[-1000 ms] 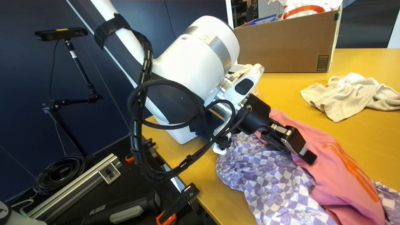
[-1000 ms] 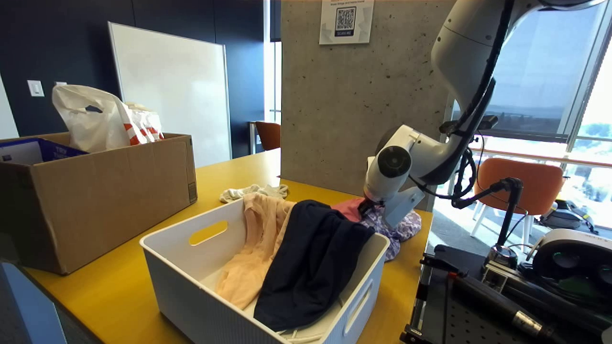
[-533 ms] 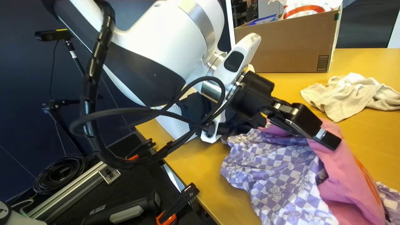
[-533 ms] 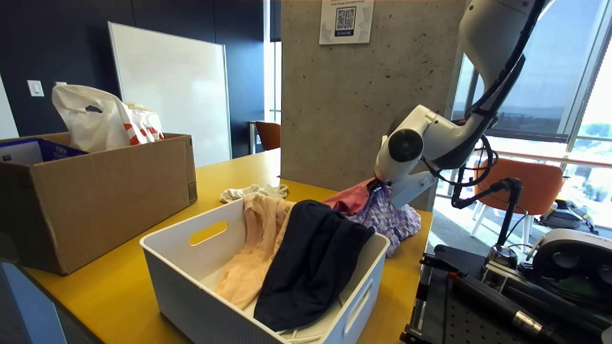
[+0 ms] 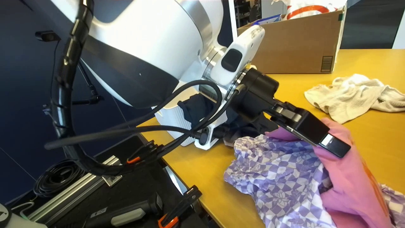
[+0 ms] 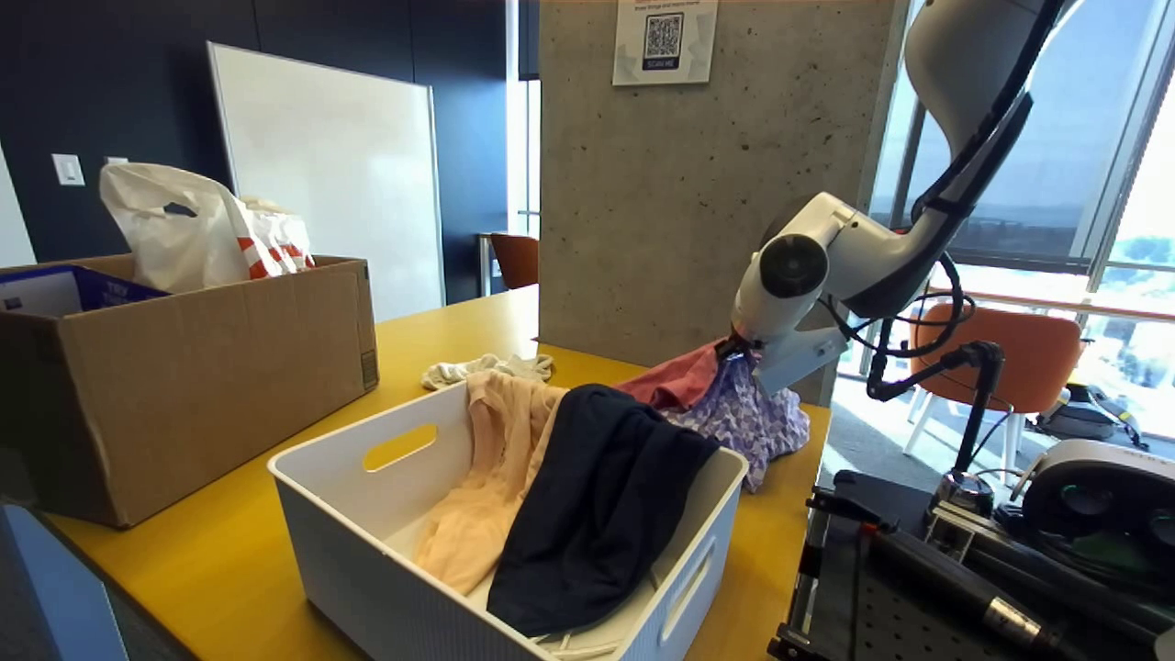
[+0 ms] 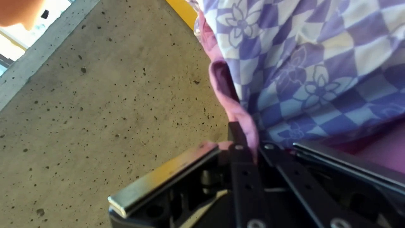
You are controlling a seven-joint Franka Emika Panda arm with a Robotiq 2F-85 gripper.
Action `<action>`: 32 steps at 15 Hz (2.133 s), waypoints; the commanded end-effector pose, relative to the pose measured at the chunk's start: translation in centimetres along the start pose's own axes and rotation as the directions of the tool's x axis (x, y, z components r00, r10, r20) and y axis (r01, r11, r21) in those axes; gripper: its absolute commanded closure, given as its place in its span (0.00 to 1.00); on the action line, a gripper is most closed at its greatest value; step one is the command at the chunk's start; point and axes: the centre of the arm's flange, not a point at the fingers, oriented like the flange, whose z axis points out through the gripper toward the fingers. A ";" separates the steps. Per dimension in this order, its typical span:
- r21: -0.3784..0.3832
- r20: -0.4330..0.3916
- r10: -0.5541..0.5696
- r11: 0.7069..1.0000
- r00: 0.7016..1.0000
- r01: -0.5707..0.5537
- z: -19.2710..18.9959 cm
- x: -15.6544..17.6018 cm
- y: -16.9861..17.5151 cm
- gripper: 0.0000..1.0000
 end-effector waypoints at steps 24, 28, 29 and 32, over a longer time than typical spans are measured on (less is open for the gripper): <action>-0.011 0.035 -0.024 1.000 0.999 0.025 5.2 1.0 -0.4 0.32; -0.011 0.030 -0.029 1.000 0.999 0.029 5.8 0.9 -0.6 0.65; -0.012 0.028 -0.029 0.999 0.999 0.029 5.8 0.7 -0.6 0.71; -0.013 0.027 -0.027 1.000 0.999 0.027 5.5 0.5 -0.4 0.93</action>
